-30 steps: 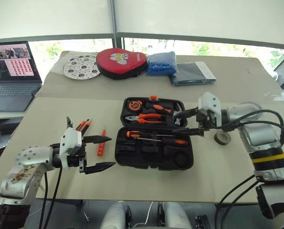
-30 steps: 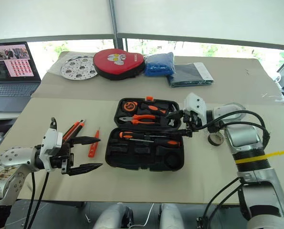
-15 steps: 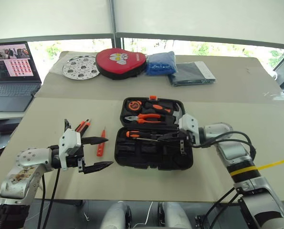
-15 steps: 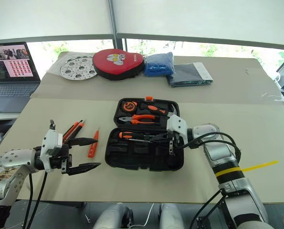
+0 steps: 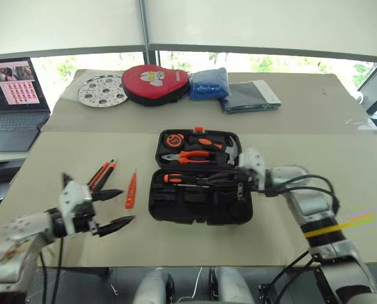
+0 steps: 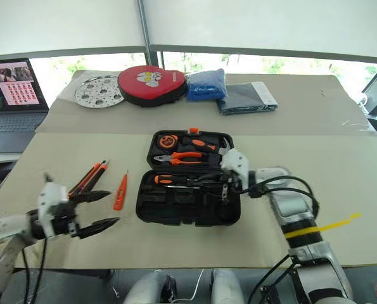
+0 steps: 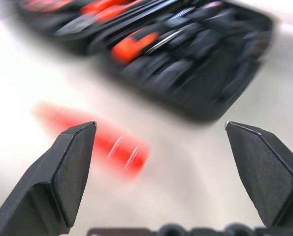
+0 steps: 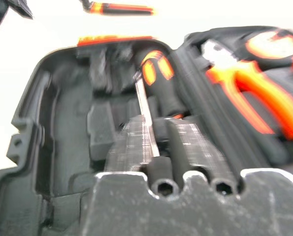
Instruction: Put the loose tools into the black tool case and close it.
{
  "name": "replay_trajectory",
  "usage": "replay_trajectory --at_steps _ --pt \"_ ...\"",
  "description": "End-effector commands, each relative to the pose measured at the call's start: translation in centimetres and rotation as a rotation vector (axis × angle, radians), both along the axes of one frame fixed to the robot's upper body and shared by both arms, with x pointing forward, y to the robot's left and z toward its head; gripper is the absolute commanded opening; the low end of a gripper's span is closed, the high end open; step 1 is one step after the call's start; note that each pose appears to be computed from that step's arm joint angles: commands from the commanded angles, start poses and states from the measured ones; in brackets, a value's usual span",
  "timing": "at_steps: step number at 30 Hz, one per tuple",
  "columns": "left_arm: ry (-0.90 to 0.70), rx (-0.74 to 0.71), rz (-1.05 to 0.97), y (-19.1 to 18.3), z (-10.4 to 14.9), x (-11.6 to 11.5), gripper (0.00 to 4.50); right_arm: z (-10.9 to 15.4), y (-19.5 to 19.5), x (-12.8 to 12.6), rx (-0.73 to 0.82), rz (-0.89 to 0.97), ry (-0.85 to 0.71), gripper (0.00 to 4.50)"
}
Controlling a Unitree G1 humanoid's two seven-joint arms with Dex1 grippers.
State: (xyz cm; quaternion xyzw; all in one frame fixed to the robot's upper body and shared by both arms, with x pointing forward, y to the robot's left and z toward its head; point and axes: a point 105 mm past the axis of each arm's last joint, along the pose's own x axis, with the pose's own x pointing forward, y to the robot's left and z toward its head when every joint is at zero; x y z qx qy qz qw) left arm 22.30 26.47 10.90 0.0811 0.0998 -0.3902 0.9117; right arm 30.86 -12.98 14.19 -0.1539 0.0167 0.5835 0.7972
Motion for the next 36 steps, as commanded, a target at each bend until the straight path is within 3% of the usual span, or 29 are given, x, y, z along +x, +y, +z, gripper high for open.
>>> replay_trajectory --at_steps 1,5,8,10,12,16,20,24,30,36 --pt "-0.085 0.029 0.216 5.2 0.9 -1.3 4.5 1.1 -2.4 -1.4 0.035 -0.071 -0.045 2.54" --pt "-0.015 0.119 0.493 11.3 -0.5 -4.2 4.5 2.8 -4.2 -4.4 0.257 -0.053 -0.222 3.87" --pt "0.046 0.163 0.608 13.6 -1.2 -5.4 4.5 1.5 -5.6 -5.4 0.247 -0.081 -0.202 3.87" --pt "0.072 0.168 0.62 13.8 -1.4 -5.8 4.5 1.4 -6.5 -5.8 0.284 -0.105 -0.178 4.35" --pt "0.075 0.156 0.619 13.6 -1.1 -5.7 4.5 1.1 -6.9 -6.1 0.273 -0.109 -0.19 4.47" --pt "0.128 0.042 0.407 6.4 1.1 -3.0 4.5 3.6 -5.8 -6.2 0.302 -0.066 -0.313 4.47" --pt "0.223 -0.026 0.392 -0.1 2.5 -0.7 4.5 6.0 -4.7 -6.9 0.304 0.008 -0.361 4.47" --pt "0.271 -0.053 0.458 -4.3 2.2 1.6 4.5 6.4 -4.1 -7.2 0.299 0.039 -0.359 4.47" --pt "0.334 -0.07 0.596 -7.8 0.4 4.9 4.5 6.6 -2.8 -7.2 0.294 0.069 -0.368 4.47" --pt "0.398 0.006 0.683 -9.0 -1.5 5.7 4.5 7.1 -2.1 -7.4 0.282 0.104 -0.35 4.47"
